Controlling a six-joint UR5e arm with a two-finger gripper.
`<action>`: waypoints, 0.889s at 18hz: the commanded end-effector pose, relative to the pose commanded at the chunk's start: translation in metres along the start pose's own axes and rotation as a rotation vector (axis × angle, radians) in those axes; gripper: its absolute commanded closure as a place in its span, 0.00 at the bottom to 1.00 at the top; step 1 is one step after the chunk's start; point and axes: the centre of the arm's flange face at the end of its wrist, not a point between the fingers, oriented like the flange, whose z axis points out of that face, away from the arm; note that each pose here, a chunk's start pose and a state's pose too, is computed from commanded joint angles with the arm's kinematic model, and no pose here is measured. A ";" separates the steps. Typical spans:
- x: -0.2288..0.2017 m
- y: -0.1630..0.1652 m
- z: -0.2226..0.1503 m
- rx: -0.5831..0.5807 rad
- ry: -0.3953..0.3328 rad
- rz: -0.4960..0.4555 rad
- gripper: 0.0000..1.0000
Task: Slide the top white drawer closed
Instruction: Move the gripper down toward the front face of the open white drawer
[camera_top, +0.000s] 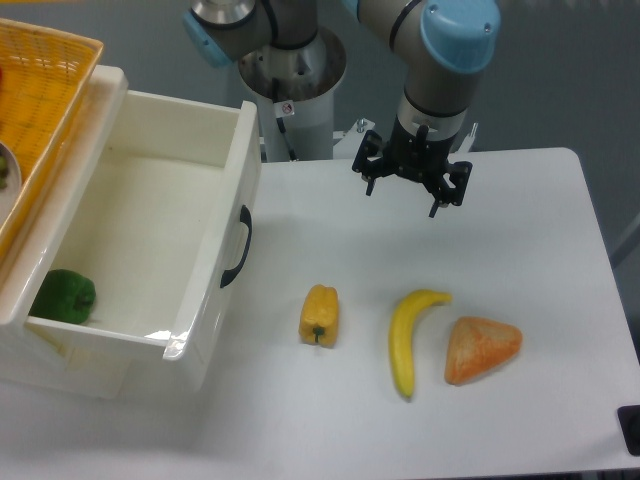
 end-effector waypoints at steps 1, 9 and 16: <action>0.000 0.000 0.001 -0.002 0.000 0.000 0.00; -0.006 -0.006 0.020 -0.012 0.035 -0.005 0.00; 0.009 -0.022 0.040 -0.033 0.063 0.032 0.00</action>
